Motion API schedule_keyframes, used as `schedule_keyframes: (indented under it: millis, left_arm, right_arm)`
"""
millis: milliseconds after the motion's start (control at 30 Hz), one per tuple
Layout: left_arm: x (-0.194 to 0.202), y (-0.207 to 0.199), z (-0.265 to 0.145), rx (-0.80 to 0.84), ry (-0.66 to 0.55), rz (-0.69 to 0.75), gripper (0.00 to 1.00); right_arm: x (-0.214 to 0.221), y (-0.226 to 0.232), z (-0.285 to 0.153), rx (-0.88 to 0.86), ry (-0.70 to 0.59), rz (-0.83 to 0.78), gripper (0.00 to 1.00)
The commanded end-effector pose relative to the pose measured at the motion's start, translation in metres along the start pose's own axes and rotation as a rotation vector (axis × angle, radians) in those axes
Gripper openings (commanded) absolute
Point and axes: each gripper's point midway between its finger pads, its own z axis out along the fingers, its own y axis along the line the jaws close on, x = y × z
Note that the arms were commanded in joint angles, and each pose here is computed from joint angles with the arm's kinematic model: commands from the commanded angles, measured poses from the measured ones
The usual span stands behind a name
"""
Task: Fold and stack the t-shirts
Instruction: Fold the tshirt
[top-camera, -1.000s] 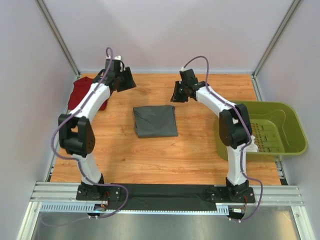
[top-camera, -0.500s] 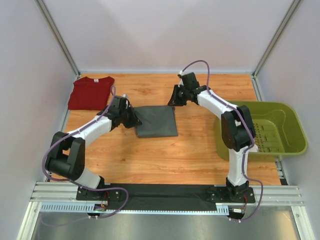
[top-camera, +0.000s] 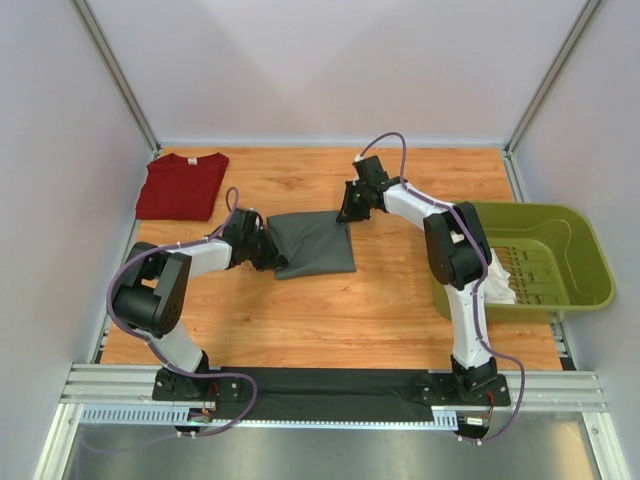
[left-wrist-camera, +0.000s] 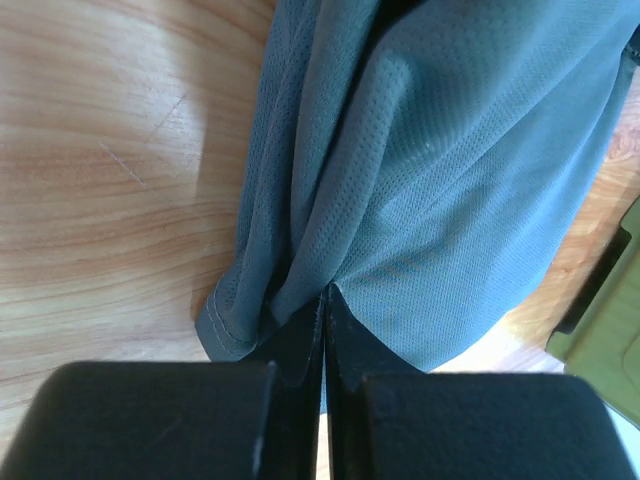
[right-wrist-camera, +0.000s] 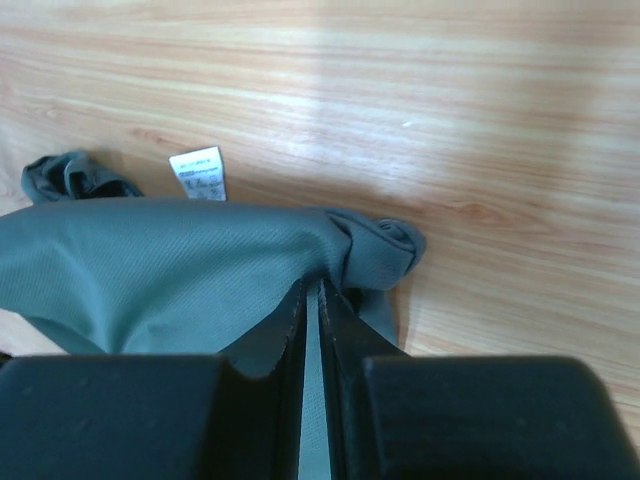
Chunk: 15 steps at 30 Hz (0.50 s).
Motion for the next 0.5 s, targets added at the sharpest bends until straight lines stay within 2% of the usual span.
schedule_keyframes:
  millis: [0,133,233,333,400,467]
  left_arm:
    - [0.001,0.006,0.0,-0.024,0.002,0.023,0.0]
    - [-0.004,0.001,-0.004,-0.027,0.007,0.067,0.0]
    - [-0.027,-0.032,-0.02,0.024,-0.028,0.152,0.0]
    - [-0.076,-0.093,-0.052,0.103,-0.137,0.271,0.0]
    - [-0.092,-0.105,-0.061,0.094,-0.169,0.315,0.0]
    - [-0.116,-0.12,-0.067,0.098,-0.224,0.328,0.0]
  right_arm:
    - [-0.02,-0.005,0.0,0.046,-0.079,0.002,0.1]
    - [-0.023,0.001,-0.004,0.023,-0.078,0.0,0.09]
    - [-0.031,0.02,-0.023,-0.038,-0.094,-0.017,0.09]
    - [-0.04,0.045,-0.055,-0.102,-0.124,-0.068,0.12]
    - [-0.04,0.055,-0.078,-0.129,-0.138,-0.09,0.17]
    - [-0.032,0.057,-0.087,-0.14,-0.127,-0.102,0.18]
